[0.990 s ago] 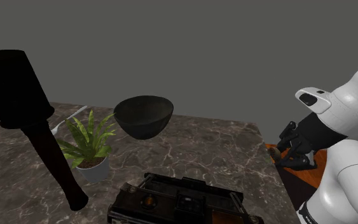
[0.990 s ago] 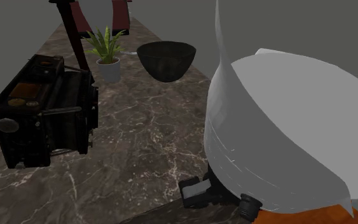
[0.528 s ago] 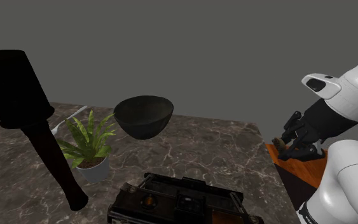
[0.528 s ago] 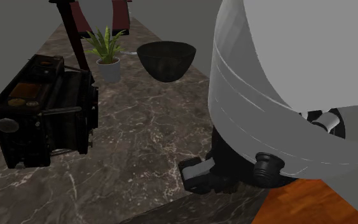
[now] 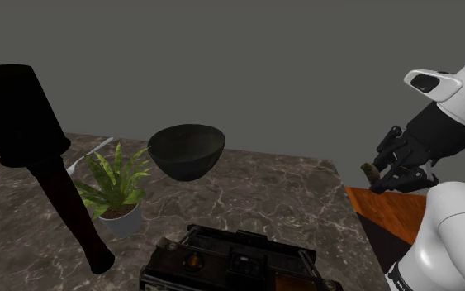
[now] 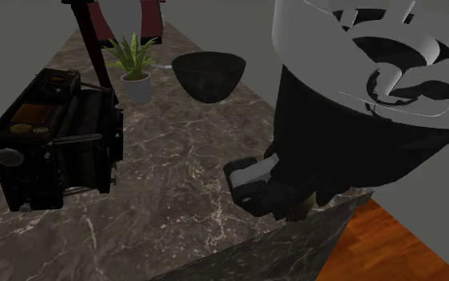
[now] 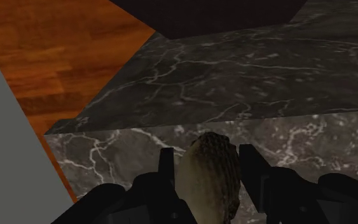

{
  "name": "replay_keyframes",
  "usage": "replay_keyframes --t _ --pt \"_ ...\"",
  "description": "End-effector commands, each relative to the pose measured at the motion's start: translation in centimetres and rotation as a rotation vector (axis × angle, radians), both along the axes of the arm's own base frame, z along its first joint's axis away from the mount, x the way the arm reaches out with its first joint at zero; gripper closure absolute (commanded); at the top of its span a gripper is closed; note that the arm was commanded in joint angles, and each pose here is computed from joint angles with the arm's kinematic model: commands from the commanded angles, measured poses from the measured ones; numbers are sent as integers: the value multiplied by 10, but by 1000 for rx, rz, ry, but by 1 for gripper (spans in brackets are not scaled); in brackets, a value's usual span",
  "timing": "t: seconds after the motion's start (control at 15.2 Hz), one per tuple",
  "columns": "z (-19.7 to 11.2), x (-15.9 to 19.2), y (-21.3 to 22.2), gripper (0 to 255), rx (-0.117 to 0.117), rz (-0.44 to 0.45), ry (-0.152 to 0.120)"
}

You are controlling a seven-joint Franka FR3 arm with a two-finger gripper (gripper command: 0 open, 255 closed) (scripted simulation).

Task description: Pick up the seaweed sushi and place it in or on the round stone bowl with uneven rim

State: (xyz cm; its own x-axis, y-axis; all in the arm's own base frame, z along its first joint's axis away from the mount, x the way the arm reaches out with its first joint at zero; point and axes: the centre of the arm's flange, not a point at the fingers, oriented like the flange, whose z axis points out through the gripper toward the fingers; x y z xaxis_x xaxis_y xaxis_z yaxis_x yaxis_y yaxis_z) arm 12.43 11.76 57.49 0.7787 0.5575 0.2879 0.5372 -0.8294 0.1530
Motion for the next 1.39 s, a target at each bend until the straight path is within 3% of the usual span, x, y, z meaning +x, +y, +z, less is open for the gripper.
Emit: replay_keyframes --t 0.0,1.12,1.32 --pt "11 0 0 255 0 0 0" --pt "99 0 0 255 0 0 0" --pt "99 32 23 255 0 0 0"
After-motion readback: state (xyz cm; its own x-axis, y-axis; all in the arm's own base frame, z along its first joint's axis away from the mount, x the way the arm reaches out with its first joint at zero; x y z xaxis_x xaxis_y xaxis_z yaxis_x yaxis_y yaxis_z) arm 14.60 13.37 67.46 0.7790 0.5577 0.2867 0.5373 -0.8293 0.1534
